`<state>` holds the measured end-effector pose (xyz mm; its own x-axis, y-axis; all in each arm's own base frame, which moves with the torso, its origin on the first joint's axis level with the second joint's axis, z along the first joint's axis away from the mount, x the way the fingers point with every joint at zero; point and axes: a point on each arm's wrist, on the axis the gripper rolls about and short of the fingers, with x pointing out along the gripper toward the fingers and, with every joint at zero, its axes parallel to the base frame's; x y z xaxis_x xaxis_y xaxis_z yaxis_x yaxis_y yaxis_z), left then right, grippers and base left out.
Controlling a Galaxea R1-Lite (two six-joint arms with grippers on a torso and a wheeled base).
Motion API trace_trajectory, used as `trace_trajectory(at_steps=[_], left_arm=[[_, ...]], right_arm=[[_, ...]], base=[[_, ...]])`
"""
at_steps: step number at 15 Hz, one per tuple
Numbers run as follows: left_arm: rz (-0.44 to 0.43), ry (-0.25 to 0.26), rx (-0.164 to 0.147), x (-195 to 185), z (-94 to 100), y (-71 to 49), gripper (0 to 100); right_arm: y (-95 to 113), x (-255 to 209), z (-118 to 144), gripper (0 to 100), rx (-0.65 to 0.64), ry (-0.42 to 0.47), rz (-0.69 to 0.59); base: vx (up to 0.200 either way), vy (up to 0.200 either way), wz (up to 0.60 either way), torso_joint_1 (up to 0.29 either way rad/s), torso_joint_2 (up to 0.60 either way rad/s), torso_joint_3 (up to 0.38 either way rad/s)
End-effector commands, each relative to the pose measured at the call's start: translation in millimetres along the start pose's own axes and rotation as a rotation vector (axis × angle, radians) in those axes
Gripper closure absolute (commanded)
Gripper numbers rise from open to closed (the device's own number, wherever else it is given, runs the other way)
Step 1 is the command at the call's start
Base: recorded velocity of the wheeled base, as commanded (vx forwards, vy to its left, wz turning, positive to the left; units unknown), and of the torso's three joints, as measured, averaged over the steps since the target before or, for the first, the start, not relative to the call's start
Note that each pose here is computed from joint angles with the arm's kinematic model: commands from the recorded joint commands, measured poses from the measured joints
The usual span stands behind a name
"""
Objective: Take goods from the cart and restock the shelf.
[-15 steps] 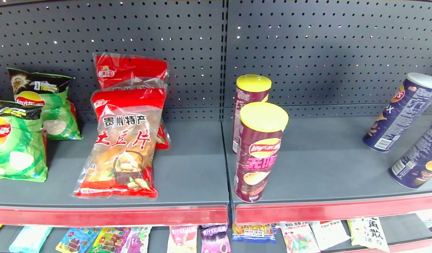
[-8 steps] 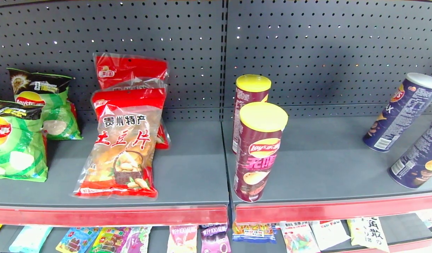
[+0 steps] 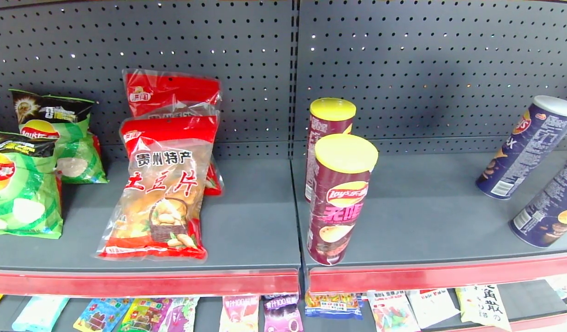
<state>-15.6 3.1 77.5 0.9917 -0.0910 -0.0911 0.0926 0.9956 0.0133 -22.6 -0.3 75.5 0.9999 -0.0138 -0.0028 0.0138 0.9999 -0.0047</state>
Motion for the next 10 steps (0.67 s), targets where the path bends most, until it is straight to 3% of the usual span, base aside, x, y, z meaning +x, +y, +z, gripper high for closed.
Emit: trace_trajectory(at_steps=[1, 3, 5, 7, 8, 10], left_arm=[[-0.028, 0.006, 0.016, 0.4, 0.2, -0.2, 0], [-0.059, 0.002, 0.045, 0.3, 0.4, -0.5, 0], [-0.056, 0.009, 0.022, 0.5, 0.4, -0.4, 0], [-0.030, 0.076, 0.008, 5.5, 1.2, -0.9, 0], [0.009, 0.085, 0.003, 6.1, 1.4, -1.3, 0], [0.124, 0.055, -0.032, 4.0, 1.5, -2.7, 0]], right_arm=[[0.0, -0.1, 0.0, 0, 0.000, -0.001, 0.000], [0.0, -0.1, 0.0, 0, 0.002, -0.001, 0.000], [0.0, -0.1, 0.0, 0, 0.002, -0.001, 0.000], [0.0, -0.1, 0.0, 0, 0.002, -0.001, 0.000], [0.0, -0.1, 0.0, 0, 0.002, -0.001, 0.000], [0.0, -0.1, 0.0, 0, 0.003, -0.001, 0.000]], base=[[0.000, 0.000, 0.00, 0.000, 0.00, 0.000], [0.000, 0.000, 0.00, 0.000, 0.00, 0.000], [0.000, 0.000, 0.00, 0.000, 0.00, 0.000], [0.000, 0.000, 0.00, 0.000, 0.00, 0.000], [0.000, 0.000, 0.00, 0.000, 0.00, 0.000], [0.000, 0.000, 0.00, 0.000, 0.00, 0.000]])
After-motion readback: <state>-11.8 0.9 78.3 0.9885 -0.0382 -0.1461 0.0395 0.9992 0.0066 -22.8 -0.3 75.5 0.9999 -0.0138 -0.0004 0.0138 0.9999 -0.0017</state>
